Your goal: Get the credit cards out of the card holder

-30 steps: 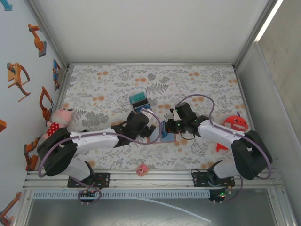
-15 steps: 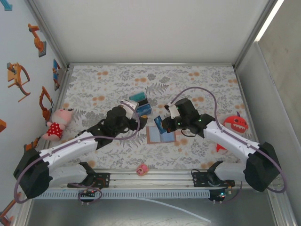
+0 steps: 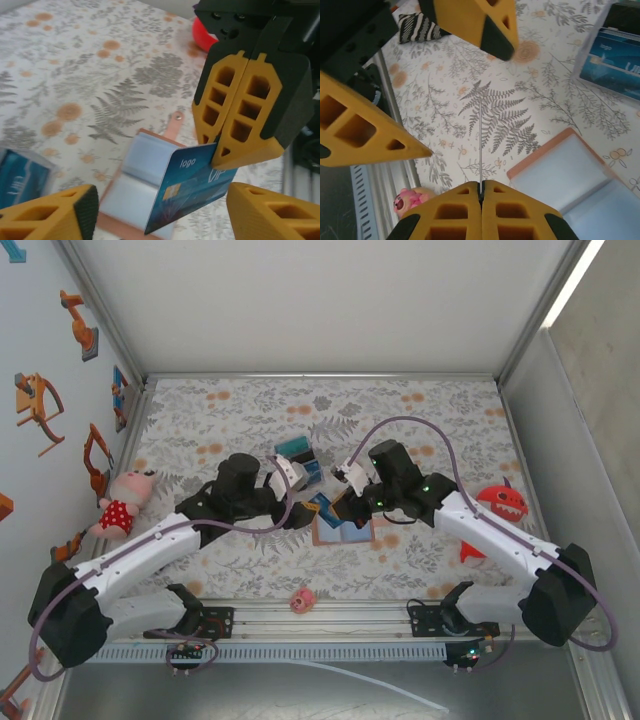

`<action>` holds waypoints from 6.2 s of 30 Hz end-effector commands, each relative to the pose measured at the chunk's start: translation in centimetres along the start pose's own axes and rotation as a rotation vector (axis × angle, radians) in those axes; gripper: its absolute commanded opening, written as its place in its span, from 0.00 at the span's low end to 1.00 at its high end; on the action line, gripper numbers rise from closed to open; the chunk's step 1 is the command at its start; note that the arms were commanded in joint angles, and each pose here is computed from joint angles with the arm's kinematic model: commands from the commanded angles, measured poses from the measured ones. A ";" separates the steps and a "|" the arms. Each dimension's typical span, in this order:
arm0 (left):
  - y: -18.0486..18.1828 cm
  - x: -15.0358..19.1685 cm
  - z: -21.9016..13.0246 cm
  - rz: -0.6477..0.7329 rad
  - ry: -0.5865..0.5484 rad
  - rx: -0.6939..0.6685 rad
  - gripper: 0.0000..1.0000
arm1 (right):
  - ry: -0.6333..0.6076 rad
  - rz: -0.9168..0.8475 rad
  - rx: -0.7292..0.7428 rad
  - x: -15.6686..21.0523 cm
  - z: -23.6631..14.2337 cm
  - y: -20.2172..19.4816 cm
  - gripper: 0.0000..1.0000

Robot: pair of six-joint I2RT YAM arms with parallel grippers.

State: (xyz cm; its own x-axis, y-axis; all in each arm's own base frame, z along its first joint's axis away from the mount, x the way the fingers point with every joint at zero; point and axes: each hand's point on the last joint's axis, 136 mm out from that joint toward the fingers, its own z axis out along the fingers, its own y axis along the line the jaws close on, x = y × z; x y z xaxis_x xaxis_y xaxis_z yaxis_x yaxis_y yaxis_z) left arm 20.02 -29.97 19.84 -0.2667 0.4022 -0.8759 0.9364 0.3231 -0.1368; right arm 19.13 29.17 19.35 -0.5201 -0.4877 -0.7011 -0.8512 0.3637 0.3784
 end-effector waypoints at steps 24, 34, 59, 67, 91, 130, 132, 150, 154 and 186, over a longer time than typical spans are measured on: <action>-2.0 -1.3 -1.6 0.045 -0.089 0.114 0.00 | -0.090 -0.016 0.062 -1.0 -1.4 -0.5 0.41; -1.5 -4.8 -5.1 -0.084 -0.364 0.007 0.00 | -0.442 0.068 0.085 -2.9 -4.0 -0.5 0.46; -3.3 -6.2 -6.0 -0.264 -0.483 0.169 0.00 | -0.606 -0.060 -0.223 -6.7 -5.5 4.8 0.26; -3.2 -6.2 -5.9 -0.272 -0.467 0.159 0.07 | -0.583 -0.076 -0.221 -6.4 -5.6 5.0 0.00; -4.2 -6.4 -5.8 0.061 -0.042 0.157 0.52 | -0.336 -0.038 -0.293 -3.8 -2.6 5.2 0.00; 11.7 -1.0 2.2 0.102 0.150 -0.095 0.00 | -0.333 0.170 0.488 -0.9 -6.7 -6.1 0.58; 13.0 -0.3 3.0 0.084 0.176 -0.101 0.00 | -0.338 0.182 0.515 -0.8 -7.0 -6.5 0.58; 16.8 2.6 6.9 0.064 0.269 -0.094 0.00 | -0.352 0.208 0.554 -0.4 -7.5 -7.0 0.58; 17.1 2.9 7.1 0.065 0.277 -0.105 0.00 | -0.356 0.209 0.555 -0.4 -7.5 -7.1 0.58; 17.0 1.9 5.3 0.051 0.310 -0.189 0.25 | -0.382 0.227 0.597 -0.4 -8.2 -7.6 0.60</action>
State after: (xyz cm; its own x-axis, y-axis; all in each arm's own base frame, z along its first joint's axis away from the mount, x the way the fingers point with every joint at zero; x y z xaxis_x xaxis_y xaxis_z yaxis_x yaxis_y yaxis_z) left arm 37.10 -28.26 10.36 -0.3274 0.6786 -0.6575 0.9060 0.4229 -0.0146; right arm 24.75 20.76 20.62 -0.5446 -0.1248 -0.8294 -0.5232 0.8234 0.2196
